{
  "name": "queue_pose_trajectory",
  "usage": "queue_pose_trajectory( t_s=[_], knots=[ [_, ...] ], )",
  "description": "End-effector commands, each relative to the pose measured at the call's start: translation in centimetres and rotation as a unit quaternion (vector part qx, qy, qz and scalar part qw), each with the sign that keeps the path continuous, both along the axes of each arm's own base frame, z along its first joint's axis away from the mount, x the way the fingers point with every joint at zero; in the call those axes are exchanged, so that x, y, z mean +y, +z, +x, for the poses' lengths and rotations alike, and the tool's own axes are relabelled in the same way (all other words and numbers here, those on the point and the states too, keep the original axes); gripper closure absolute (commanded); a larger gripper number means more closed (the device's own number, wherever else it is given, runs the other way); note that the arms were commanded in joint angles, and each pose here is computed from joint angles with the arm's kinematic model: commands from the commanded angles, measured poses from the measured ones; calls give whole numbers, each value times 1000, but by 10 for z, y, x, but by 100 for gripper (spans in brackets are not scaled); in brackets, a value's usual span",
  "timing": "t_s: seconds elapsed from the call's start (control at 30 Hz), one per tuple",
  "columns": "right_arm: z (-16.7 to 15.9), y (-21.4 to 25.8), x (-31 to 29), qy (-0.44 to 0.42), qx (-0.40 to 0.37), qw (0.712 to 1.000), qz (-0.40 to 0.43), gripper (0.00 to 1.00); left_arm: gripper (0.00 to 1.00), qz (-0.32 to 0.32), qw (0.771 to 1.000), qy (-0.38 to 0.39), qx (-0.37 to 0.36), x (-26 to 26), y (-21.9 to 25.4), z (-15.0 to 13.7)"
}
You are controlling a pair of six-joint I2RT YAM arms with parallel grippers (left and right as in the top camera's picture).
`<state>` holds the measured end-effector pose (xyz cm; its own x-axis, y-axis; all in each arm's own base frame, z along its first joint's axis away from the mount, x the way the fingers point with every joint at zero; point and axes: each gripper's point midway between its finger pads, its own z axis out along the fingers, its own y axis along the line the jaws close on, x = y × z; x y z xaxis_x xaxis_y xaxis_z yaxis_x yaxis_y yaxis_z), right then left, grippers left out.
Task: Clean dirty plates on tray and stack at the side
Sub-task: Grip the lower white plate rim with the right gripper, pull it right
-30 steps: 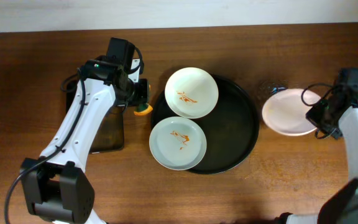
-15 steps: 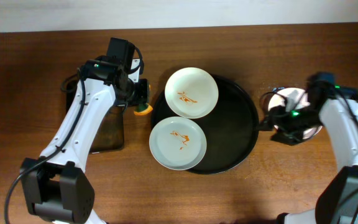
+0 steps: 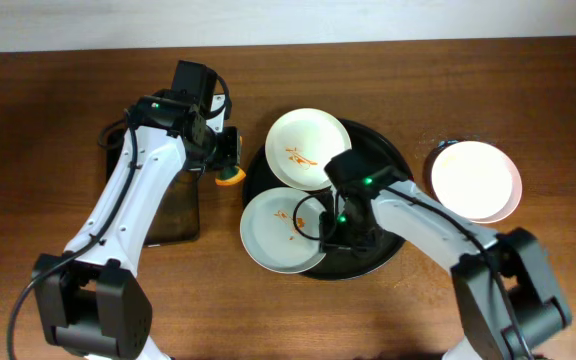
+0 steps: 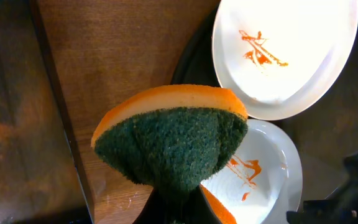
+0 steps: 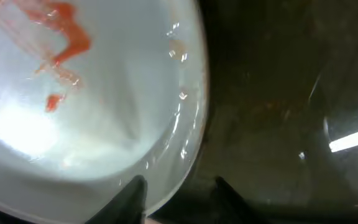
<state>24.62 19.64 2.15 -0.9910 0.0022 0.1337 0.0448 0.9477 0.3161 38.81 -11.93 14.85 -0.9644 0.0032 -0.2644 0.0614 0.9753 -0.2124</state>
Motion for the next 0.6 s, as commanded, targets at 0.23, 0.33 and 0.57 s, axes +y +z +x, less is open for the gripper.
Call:
queue_pose_trajectory(
  t_s=[0.23,0.33,0.57],
  knots=[
    [66,24,-100,-35,-81,981,-172,96,100,-4,1000,-5,-19,2,14,1],
    [94,44,-119,76,-134,972,-179,96,100,-4,1000,-5,-20,2,14,1],
    [71,43,-119,46,-82,981,-172,96,100,-64,996,-55,-36,-44,21,0]
  ],
)
